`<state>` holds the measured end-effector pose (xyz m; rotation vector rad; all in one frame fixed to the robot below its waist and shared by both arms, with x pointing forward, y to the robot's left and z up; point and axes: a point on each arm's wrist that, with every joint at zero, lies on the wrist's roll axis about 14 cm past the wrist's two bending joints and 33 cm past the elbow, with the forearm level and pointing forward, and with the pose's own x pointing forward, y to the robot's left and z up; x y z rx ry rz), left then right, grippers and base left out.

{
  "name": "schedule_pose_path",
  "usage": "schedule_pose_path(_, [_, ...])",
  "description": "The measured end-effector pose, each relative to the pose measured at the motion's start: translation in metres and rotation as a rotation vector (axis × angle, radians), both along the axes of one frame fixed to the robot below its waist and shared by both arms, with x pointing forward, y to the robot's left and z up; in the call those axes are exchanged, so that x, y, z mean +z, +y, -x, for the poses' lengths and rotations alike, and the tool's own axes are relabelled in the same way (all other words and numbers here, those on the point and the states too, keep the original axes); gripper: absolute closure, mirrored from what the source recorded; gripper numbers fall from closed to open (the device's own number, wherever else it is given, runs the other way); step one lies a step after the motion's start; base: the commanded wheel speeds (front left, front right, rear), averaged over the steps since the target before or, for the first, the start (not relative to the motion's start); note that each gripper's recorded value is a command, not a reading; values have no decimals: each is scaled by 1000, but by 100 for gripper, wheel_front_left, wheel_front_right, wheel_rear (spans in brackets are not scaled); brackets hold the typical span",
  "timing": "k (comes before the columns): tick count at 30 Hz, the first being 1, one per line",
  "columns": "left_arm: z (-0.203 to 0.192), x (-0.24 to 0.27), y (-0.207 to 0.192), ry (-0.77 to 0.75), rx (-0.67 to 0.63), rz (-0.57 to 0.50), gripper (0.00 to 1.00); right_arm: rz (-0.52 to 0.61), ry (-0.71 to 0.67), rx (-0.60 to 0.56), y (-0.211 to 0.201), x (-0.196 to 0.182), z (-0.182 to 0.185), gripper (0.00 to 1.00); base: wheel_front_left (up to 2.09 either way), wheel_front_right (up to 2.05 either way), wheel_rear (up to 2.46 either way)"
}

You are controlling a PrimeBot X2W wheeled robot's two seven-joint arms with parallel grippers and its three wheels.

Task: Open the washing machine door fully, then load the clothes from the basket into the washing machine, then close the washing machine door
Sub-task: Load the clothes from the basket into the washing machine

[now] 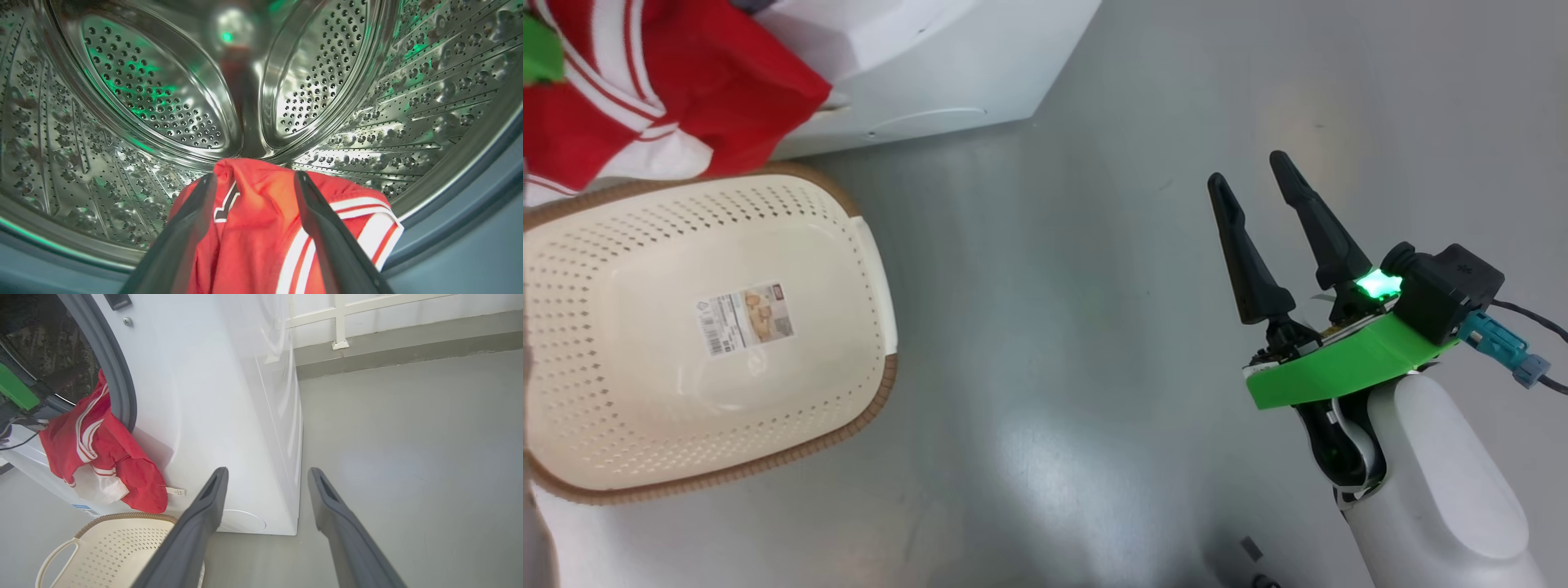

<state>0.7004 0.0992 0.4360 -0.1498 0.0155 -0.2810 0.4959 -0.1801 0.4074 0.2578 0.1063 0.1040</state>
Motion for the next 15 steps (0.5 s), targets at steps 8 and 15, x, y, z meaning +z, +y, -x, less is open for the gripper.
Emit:
schedule_pose_path(8, [26, 8, 12, -29, 9, 5, 0, -2, -28, 19, 5, 12, -2, 0, 0, 0, 0])
schedule_pose_path(15, [59, 7, 24, -47, 17, 12, 0, 0, -48, 29, 6, 19, -4, 0, 0, 0, 0])
